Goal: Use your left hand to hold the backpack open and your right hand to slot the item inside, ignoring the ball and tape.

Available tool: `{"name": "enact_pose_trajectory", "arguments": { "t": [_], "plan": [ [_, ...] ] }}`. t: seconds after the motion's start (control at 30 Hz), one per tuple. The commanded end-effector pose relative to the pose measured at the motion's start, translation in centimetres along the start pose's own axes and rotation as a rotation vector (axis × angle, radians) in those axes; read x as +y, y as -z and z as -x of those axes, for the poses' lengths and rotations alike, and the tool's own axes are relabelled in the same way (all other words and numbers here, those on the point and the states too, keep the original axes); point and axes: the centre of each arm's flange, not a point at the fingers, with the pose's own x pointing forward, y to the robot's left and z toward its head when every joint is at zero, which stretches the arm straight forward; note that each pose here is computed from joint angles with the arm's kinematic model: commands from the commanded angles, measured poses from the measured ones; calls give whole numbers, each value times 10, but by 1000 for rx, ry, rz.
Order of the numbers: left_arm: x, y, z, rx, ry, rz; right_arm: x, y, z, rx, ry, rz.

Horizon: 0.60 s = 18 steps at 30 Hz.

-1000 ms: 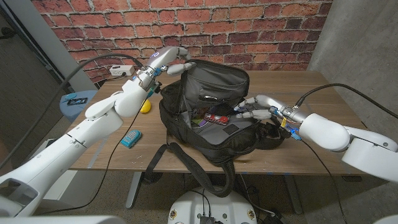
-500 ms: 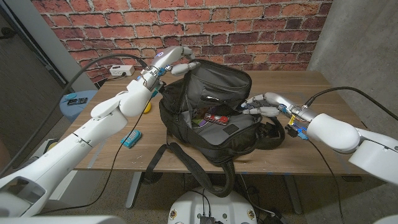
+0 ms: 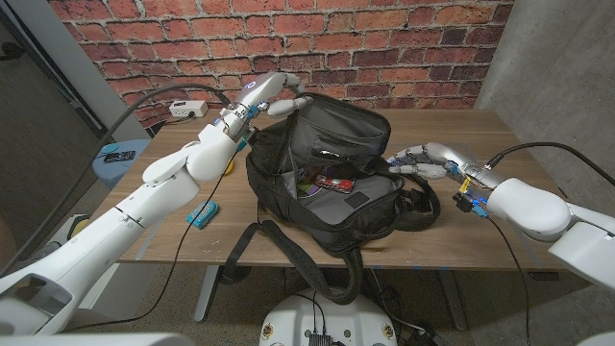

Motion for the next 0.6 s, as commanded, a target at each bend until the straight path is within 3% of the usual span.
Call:
{"name": "enact_pose_trajectory", "arguments": {
  "t": [0.03, 0.6],
  "plan": [
    [0, -6, 4, -3, 0, 25, -12, 24, 3, 47, 39, -36],
    [-2, -13, 3, -14, -3, 59, -31, 49, -7, 38, 73, -80]
  ]
}}
